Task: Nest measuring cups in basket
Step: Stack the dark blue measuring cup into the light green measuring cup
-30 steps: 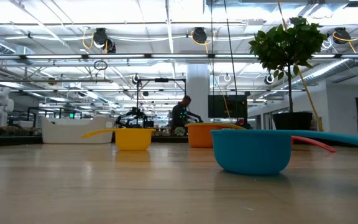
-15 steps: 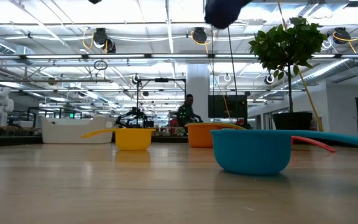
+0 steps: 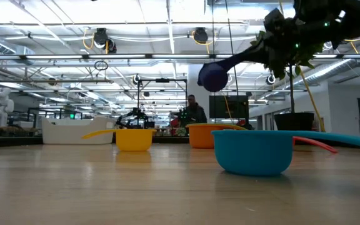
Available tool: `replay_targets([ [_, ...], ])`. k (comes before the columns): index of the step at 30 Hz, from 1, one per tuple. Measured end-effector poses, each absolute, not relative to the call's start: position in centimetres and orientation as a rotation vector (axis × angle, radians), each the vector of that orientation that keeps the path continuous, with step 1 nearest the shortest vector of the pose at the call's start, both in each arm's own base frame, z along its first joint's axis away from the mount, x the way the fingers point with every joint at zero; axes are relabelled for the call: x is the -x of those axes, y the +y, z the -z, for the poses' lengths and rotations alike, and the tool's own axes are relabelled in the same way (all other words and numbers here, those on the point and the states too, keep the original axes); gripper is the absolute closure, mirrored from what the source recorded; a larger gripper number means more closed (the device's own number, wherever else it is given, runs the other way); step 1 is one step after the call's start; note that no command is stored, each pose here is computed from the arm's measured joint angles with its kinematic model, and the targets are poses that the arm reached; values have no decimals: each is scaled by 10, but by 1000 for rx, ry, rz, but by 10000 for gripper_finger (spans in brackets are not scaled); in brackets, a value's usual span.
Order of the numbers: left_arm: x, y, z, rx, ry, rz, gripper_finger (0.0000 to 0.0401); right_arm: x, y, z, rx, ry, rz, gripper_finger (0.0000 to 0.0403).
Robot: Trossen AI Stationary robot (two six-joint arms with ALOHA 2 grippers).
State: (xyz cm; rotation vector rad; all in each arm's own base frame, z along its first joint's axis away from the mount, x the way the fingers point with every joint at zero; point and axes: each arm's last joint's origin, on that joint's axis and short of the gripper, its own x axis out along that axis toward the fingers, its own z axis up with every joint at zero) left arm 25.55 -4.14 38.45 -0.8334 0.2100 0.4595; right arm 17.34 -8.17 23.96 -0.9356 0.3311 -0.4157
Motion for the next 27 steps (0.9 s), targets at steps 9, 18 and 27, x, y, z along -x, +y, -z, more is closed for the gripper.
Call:
replay_targets([
  [9,-255,-39,-383,821,227,-476,265,-177,-60,-205,986,322,316,403],
  [18,-256,-34,-383,811,222,-495,265,-183,-48,-184,1038,366,264,403],
  [27,-257,-30,-383,823,212,-503,265,-194,-49,-170,1060,359,253,403],
])
